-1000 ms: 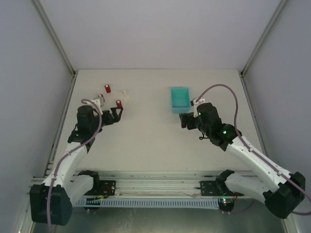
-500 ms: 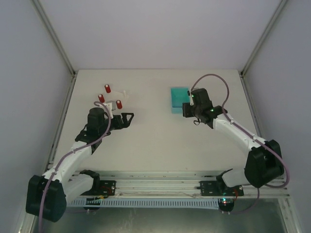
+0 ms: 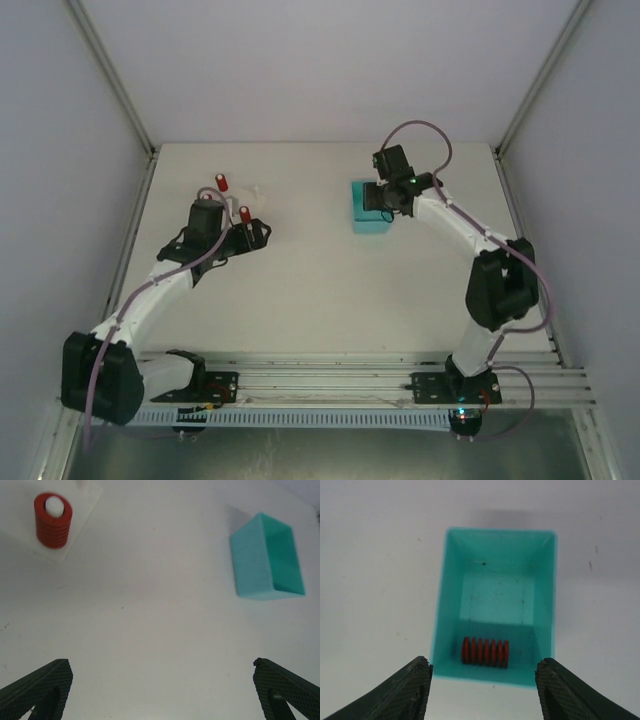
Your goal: Install the large spring
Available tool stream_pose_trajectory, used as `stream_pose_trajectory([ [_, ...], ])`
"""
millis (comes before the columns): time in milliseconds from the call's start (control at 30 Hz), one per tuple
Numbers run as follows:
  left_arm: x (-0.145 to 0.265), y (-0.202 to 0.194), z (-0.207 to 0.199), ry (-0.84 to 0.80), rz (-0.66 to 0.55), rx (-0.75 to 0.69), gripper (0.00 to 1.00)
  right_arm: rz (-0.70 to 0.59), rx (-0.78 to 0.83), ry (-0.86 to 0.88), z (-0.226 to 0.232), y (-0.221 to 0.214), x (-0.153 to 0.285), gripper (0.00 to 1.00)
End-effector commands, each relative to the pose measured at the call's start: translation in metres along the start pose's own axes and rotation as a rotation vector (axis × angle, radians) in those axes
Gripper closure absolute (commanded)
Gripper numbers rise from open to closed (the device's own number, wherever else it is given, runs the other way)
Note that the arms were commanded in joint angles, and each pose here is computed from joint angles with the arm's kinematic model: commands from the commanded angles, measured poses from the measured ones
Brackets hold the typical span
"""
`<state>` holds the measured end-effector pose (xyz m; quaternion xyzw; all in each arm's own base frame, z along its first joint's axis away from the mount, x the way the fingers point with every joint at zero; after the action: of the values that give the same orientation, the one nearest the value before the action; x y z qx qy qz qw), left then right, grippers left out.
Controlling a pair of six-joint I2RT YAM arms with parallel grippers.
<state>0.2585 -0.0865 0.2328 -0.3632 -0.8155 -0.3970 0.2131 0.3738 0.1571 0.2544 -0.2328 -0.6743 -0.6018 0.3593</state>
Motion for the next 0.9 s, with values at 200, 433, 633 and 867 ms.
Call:
stream_pose_trajectory([
  [200,-0.017,0.016,-0.004,0.101,0.046,-0.020,0.01,0.223,-0.132,-0.044,-0.027,0.002,-0.036,0.41],
  [433,-0.026,0.020,-0.001,0.131,0.034,-0.023,0.01,0.310,-0.053,-0.154,-0.040,0.011,-0.052,0.38],
  [633,-0.027,0.021,-0.002,0.123,0.031,-0.020,0.01,0.338,-0.090,-0.117,-0.063,0.011,-0.077,0.43],
  [867,-0.027,0.021,-0.002,0.129,0.033,-0.023,0.01,0.334,-0.069,-0.030,-0.057,0.013,-0.095,0.46],
])
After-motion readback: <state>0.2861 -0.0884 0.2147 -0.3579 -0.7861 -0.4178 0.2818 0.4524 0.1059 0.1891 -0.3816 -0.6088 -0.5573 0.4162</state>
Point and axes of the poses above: each gripper's point midway between its finger pads, its own x axis back along the fingers, its own z axis along the line the jaws close on, y = z × x, the point moved 10 cm from there along x, back along the fingers, and after that the axes turned 9 degrees about x, right-handed, at the moved point
